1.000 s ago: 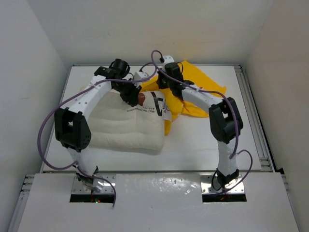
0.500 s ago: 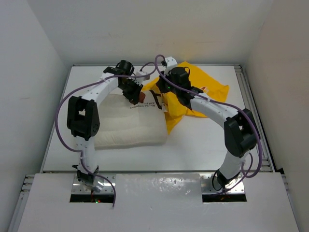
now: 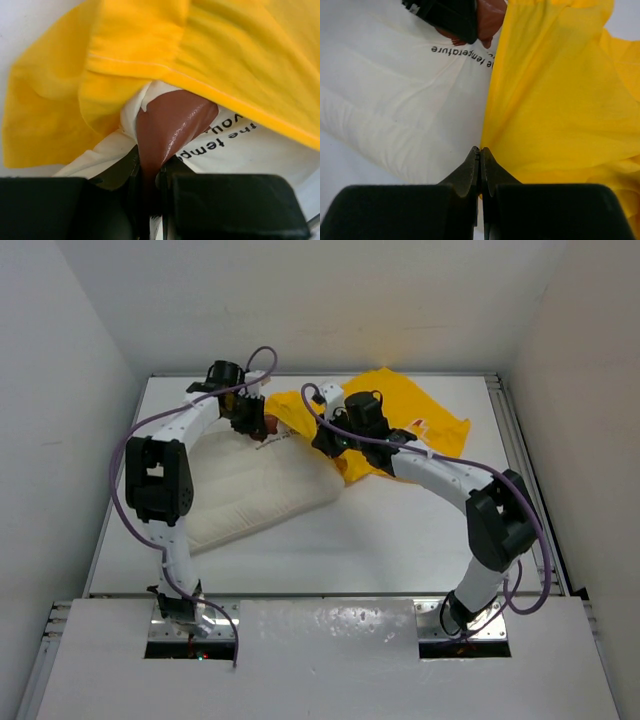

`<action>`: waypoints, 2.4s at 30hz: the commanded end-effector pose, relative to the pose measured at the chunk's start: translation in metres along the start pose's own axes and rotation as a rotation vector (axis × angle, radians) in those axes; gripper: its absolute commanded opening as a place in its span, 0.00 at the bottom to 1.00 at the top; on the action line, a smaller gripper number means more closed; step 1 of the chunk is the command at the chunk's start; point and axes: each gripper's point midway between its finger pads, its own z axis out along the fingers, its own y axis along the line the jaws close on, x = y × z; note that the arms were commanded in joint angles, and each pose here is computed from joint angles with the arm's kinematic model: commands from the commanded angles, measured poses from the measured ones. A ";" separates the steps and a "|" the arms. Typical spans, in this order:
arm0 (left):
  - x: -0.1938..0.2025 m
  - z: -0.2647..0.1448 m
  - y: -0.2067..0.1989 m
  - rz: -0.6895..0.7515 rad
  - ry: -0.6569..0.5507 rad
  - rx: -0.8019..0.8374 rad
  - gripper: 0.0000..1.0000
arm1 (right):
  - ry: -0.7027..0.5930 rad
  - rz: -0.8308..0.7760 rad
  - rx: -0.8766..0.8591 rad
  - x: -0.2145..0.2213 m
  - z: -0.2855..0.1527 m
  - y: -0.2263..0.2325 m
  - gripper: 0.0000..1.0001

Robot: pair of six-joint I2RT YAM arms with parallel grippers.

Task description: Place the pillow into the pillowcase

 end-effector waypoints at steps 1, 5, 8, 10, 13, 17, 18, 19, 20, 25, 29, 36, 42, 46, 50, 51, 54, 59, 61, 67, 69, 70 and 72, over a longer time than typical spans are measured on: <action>-0.052 -0.022 0.022 -0.093 -0.237 -0.086 0.00 | 0.005 -0.046 -0.136 -0.006 -0.014 0.030 0.00; -0.042 -0.008 0.023 -0.136 -0.223 -0.072 0.00 | 0.032 -0.005 -0.125 -0.006 0.000 0.027 0.37; -0.036 -0.001 0.026 -0.143 -0.205 -0.077 0.12 | 0.054 0.051 -0.073 -0.014 0.001 0.013 0.87; -0.034 -0.002 0.030 -0.141 -0.200 -0.085 0.20 | 0.028 0.115 -0.012 -0.015 -0.005 -0.004 0.92; -0.040 -0.012 0.033 -0.135 -0.220 -0.100 0.30 | -0.033 0.273 0.101 -0.010 -0.028 -0.042 0.77; -0.064 -0.046 0.030 -0.047 -0.294 -0.126 0.37 | -0.012 0.407 0.284 0.023 -0.049 -0.083 0.00; -0.070 -0.055 0.027 -0.023 -0.316 -0.130 0.37 | -0.002 0.413 0.295 0.029 -0.050 -0.085 0.00; -0.074 -0.062 0.025 0.030 -0.324 -0.135 0.38 | 0.015 0.424 0.307 0.039 -0.049 -0.087 0.16; -0.080 -0.075 0.020 0.064 -0.341 -0.141 0.39 | 0.029 0.432 0.315 0.048 -0.049 -0.088 0.24; -0.070 -0.099 -0.017 0.408 -0.226 -0.115 0.47 | 0.005 0.426 0.271 0.053 -0.034 -0.086 0.55; -0.038 -0.099 -0.039 0.632 -0.067 -0.145 0.57 | 0.006 0.432 0.245 0.057 -0.019 -0.085 0.63; -0.045 -0.096 -0.004 0.516 -0.067 -0.349 0.88 | -0.029 0.462 0.202 0.049 0.011 -0.091 0.64; -0.046 -0.100 -0.044 0.661 -0.059 -0.217 0.71 | 0.008 0.495 0.317 0.065 0.011 -0.110 0.56; 0.029 -0.076 -0.125 0.951 0.164 0.046 0.57 | 0.030 0.507 0.400 0.083 0.001 -0.120 0.52; 0.099 -0.052 -0.156 1.047 0.319 0.139 0.80 | 0.063 0.515 0.443 0.098 -0.001 -0.124 0.52; 0.108 -0.044 -0.161 1.077 0.327 0.128 0.88 | 0.067 0.516 0.443 0.100 0.000 -0.124 0.53; 0.100 -0.029 -0.158 1.068 0.306 0.031 1.00 | 0.086 0.522 0.443 0.111 0.006 -0.125 0.55; 0.085 -0.007 -0.126 1.034 0.273 -0.186 1.00 | 0.094 0.554 0.463 0.121 0.010 -0.131 0.24; 0.079 0.002 -0.116 1.012 0.226 -0.240 1.00 | 0.087 0.578 0.474 0.126 0.006 -0.135 0.14; 0.113 0.031 -0.094 0.938 0.241 -0.238 0.66 | 0.092 0.560 0.464 0.129 0.002 -0.134 0.00; 0.115 0.033 -0.094 0.918 0.232 -0.220 0.52 | 0.103 0.540 0.455 0.132 -0.001 -0.131 0.00; 0.115 0.034 -0.095 0.903 0.226 -0.215 0.37 | 0.095 0.526 0.451 0.128 -0.004 -0.130 0.00; 0.112 0.033 -0.096 0.877 0.211 -0.199 0.17 | 0.102 0.514 0.446 0.130 -0.008 -0.128 0.00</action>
